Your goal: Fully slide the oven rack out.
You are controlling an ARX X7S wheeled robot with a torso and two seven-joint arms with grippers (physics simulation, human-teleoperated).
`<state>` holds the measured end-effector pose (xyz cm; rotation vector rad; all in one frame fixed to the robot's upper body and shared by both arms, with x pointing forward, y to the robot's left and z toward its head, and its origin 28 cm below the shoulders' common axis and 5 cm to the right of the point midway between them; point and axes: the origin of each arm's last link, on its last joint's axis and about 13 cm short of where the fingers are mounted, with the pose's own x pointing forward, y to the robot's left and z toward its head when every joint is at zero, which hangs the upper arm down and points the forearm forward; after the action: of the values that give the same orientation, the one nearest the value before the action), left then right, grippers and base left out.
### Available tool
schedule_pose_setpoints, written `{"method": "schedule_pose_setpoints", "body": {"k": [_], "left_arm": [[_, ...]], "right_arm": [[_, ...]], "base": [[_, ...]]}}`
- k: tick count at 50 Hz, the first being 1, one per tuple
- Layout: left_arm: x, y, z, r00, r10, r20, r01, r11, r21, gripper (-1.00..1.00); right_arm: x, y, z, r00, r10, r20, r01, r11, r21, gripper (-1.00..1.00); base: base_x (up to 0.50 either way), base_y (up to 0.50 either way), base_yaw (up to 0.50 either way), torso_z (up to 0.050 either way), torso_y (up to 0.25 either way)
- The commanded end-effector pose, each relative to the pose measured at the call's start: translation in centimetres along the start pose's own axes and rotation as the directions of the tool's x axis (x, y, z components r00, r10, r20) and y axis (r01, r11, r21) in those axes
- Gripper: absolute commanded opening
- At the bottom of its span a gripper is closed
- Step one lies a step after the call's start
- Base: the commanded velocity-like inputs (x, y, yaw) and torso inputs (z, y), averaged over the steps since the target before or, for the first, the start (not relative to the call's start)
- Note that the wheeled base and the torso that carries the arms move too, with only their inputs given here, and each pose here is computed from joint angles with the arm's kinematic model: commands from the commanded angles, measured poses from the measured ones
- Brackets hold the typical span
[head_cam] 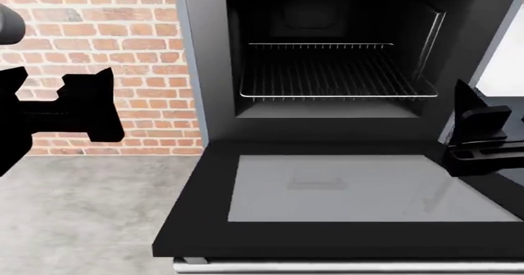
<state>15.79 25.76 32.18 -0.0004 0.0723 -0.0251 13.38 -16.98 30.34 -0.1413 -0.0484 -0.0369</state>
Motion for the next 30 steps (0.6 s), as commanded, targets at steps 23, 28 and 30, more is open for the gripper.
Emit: {"method": "schedule_pose_setpoints", "body": {"k": [23, 28, 30], "left_arm": [[0.12, 0.07, -0.34, 1.0, -0.007, -0.016, 0.006, 1.0, -0.026, 1.0], [0.2, 0.04, -0.4, 1.0, 0.003, -0.019, -0.003, 1.0, -0.014, 1.0], [0.18, -0.03, -0.38, 1.0, 0.0, -0.019, -0.001, 1.0, -0.009, 1.0]], "right_arm": [[0.13, 0.25, 0.06, 1.0, 0.02, -0.003, -0.02, 1.0, -0.006, 1.0], [0.13, 0.15, -0.15, 1.0, 0.017, -0.004, -0.017, 1.0, 0.001, 1.0], [0.17, 0.18, -0.25, 1.0, 0.018, -0.004, -0.018, 1.0, 0.003, 1.0]], "base": [[0.01, -0.5, 0.0, 0.0, 0.0], [0.37, -0.36, 0.0, 0.0, 0.0], [0.47, -0.16, 0.0, 0.0, 0.0]]}}
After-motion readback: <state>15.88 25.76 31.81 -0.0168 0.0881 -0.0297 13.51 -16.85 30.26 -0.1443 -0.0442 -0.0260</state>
